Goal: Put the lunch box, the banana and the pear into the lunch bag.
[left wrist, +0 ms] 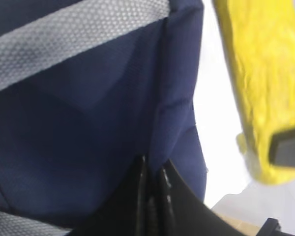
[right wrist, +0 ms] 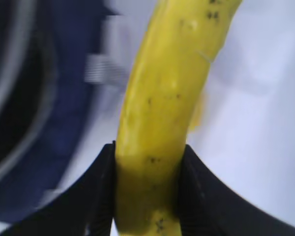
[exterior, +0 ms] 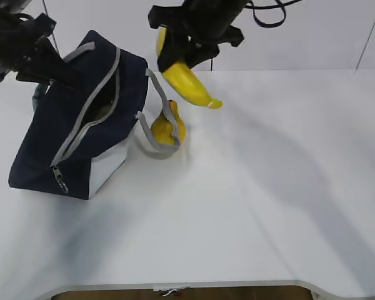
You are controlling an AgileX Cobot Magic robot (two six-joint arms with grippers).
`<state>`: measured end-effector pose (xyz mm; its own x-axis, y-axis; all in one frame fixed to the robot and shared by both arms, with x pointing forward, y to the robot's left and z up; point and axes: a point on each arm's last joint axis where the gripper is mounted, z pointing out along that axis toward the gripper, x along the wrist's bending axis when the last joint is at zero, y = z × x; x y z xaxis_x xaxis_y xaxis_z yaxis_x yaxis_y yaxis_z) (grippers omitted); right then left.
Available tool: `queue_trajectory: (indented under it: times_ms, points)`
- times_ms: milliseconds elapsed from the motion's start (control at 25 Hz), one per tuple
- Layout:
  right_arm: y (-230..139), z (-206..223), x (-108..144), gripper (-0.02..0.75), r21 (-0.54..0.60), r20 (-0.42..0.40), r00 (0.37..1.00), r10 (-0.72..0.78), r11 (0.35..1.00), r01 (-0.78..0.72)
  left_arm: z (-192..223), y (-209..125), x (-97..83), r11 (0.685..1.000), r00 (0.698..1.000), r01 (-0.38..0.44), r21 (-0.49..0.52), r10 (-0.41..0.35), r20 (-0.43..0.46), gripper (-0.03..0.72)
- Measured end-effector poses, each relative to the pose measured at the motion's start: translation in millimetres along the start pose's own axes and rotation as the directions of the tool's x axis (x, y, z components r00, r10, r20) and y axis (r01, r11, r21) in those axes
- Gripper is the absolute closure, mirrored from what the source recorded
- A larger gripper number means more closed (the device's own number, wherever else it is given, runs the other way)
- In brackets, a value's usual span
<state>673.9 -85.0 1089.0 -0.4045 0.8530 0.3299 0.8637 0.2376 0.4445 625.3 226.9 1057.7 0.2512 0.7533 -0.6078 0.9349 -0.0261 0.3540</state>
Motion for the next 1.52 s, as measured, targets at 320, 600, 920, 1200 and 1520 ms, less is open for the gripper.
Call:
queue_trajectory:
  times_ms: [320,600,920,1200,1520]
  points:
    - [-1.7,3.8,32.7,0.467,0.013,-0.285,0.958,0.005,1.000,-0.001,-0.2,2.7,-6.7,0.999,0.997,0.019,-0.029,-0.017,0.074,0.684]
    - [-4.4,18.6,36.5,0.467,0.031,-0.309,0.951,-0.025,0.999,0.036,0.0,5.3,-11.0,0.998,0.991,0.043,-0.052,-0.036,0.129,0.684]
    - [-10.6,58.9,21.1,0.467,0.106,-0.277,0.961,0.011,0.994,0.020,-1.0,8.3,-16.5,0.995,0.981,0.061,-0.081,-0.044,0.191,0.685]
    - [-7.4,58.8,27.0,0.448,0.086,-0.346,0.937,0.052,0.996,-0.023,-0.8,8.4,-16.4,0.995,0.980,0.062,-0.081,-0.045,0.193,0.685]
    - [-2.5,58.2,29.3,0.293,0.051,-0.371,0.924,0.089,0.996,-0.076,-0.8,8.4,-16.8,0.995,0.980,0.060,-0.081,-0.043,0.197,0.685]
